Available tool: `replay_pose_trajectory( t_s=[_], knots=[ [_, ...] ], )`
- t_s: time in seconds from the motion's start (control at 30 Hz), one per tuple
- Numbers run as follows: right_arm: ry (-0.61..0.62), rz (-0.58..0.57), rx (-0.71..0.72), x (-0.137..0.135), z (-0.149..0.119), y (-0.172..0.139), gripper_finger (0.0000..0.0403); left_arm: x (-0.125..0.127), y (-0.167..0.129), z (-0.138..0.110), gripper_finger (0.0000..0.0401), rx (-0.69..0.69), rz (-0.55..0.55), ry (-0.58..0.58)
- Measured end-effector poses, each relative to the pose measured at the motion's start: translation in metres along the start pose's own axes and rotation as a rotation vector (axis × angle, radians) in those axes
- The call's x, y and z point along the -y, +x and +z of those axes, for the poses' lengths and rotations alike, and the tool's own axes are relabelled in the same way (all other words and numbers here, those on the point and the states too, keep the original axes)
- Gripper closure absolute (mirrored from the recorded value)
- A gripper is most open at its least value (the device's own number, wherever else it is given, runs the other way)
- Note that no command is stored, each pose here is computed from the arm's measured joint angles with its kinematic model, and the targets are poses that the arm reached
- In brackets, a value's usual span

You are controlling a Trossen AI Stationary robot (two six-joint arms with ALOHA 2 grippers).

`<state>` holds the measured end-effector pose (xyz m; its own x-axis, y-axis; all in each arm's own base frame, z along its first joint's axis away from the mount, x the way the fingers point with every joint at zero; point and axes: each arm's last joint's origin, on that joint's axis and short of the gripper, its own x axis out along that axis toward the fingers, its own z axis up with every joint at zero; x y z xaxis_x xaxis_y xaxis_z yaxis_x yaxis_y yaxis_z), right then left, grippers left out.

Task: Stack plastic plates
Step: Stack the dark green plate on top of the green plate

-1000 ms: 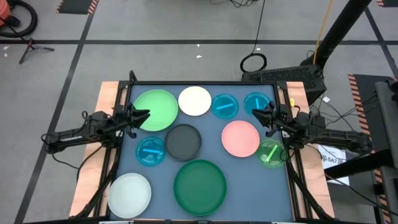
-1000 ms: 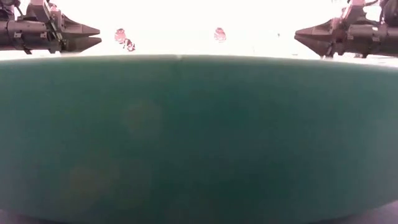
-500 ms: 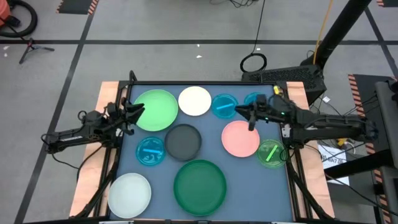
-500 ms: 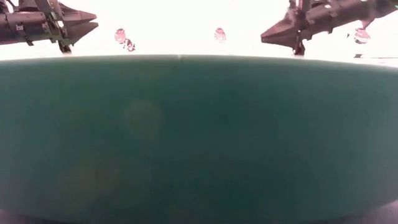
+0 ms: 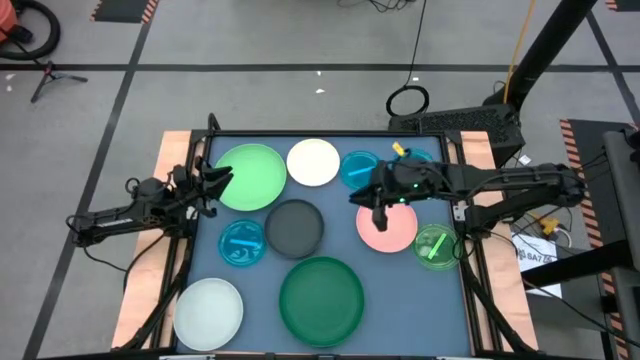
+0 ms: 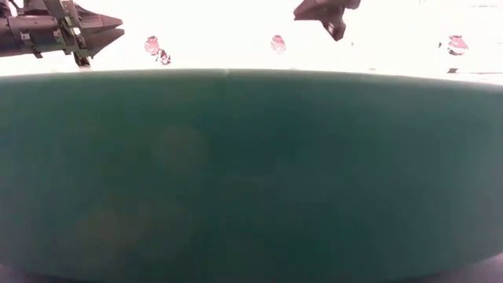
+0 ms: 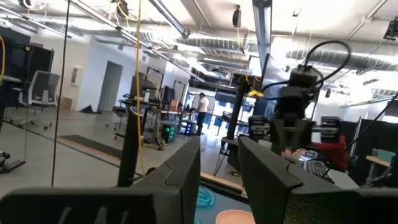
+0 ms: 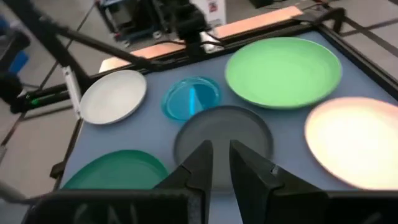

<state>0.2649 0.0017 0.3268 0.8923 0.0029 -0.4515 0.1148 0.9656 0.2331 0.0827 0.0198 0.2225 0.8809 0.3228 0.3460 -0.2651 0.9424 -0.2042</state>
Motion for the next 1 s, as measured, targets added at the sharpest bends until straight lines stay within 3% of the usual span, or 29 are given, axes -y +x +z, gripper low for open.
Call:
replay_pose_trajectory(
  t_s=[0.23,0.63,0.87,1.0],
  knots=[
    [-0.118,0.059,-0.052,-0.032,0.022,0.025,0.0353,0.001,0.0,0.008,0.0286,0.083,-0.015,-0.029],
    [-0.294,0.068,-0.141,-0.07,0.037,0.068,0.0353,0.002,0.0,0.006,0.0286,0.056,-0.042,-0.152],
    [-0.293,0.006,-0.306,-0.065,0.017,0.09,0.0348,0.002,0.0,0.004,0.0286,0.022,-0.061,-0.166],
    [-0.285,-0.048,-0.408,-0.06,0.003,0.099,0.0315,0.002,0.0,0.003,0.0286,0.019,-0.061,-0.162]
  ],
)
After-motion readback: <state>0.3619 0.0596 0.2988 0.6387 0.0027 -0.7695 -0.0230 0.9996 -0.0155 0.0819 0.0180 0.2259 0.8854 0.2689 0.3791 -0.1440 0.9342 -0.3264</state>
